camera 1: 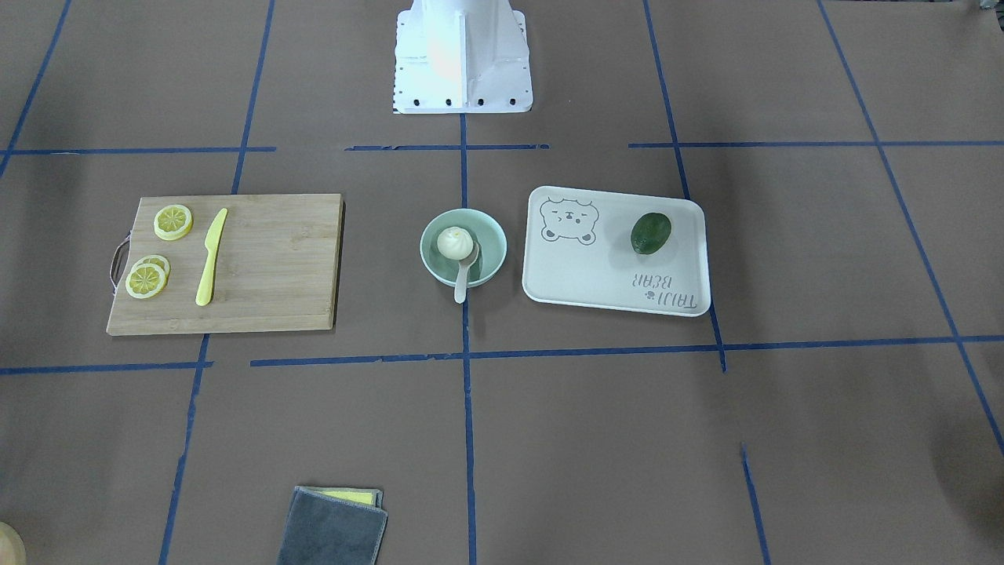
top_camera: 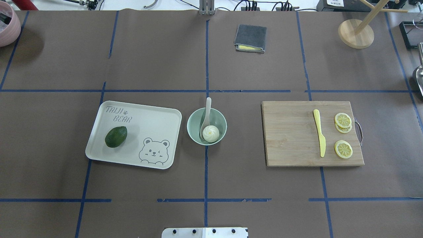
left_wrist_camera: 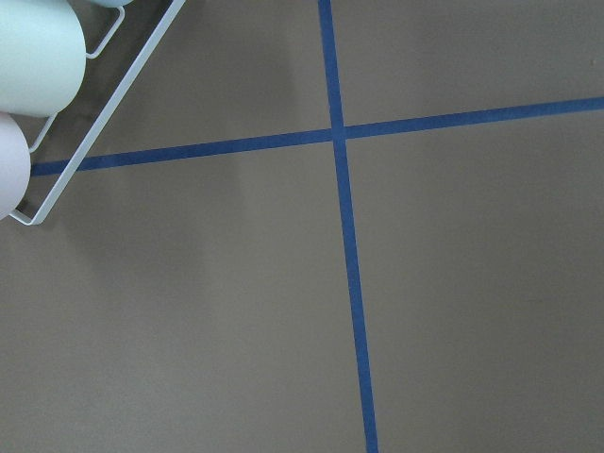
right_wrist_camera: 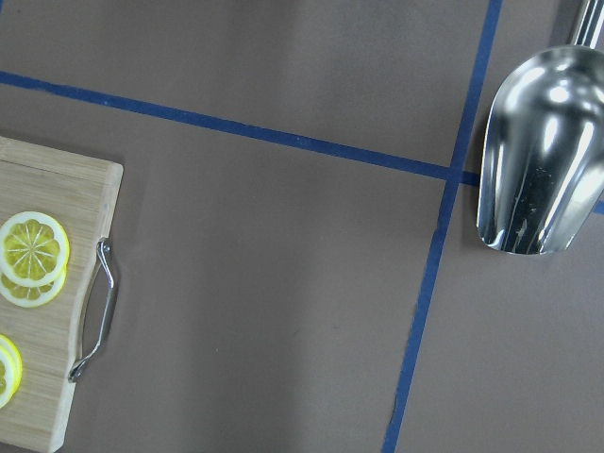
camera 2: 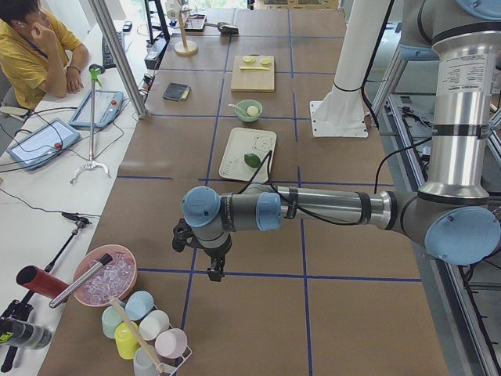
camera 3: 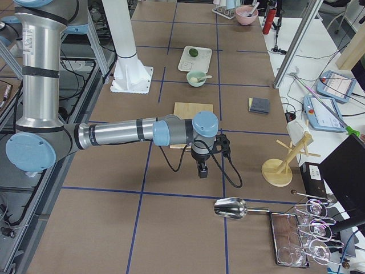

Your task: Put spoon and bun in bowl

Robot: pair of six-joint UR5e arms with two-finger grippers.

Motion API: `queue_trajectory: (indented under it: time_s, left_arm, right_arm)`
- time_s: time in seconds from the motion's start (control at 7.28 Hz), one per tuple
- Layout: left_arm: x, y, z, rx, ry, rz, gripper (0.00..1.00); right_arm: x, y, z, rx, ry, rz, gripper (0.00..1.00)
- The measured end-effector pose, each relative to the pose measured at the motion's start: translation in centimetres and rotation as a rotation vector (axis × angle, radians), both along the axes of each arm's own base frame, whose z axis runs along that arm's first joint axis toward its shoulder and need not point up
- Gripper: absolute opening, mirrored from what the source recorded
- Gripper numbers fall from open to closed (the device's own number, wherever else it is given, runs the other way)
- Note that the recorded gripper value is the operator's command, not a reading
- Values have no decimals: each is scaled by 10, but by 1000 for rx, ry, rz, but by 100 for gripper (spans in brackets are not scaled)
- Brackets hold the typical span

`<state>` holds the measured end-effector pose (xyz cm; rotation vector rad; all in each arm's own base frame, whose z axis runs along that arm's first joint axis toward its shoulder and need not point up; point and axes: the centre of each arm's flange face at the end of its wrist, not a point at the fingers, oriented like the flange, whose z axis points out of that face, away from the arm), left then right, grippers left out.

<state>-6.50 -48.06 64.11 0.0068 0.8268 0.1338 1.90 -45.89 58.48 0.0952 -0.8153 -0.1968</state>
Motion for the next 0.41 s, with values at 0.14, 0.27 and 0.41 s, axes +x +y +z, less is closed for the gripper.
queue_trajectory:
  time_s: [0.14, 0.27, 0.41]
  left_arm:
    - [0, -1, -3, 6, 1, 0, 100]
    - [0, -3, -6, 13, 1, 0, 100]
    - [0, -5, -8, 17, 1, 0, 100]
  right_arm:
    - [0, 0, 0, 2, 2, -1, 100]
    - [0, 0, -1, 4, 1, -1, 100]
    - [0, 0, -1, 4, 0, -1, 100]
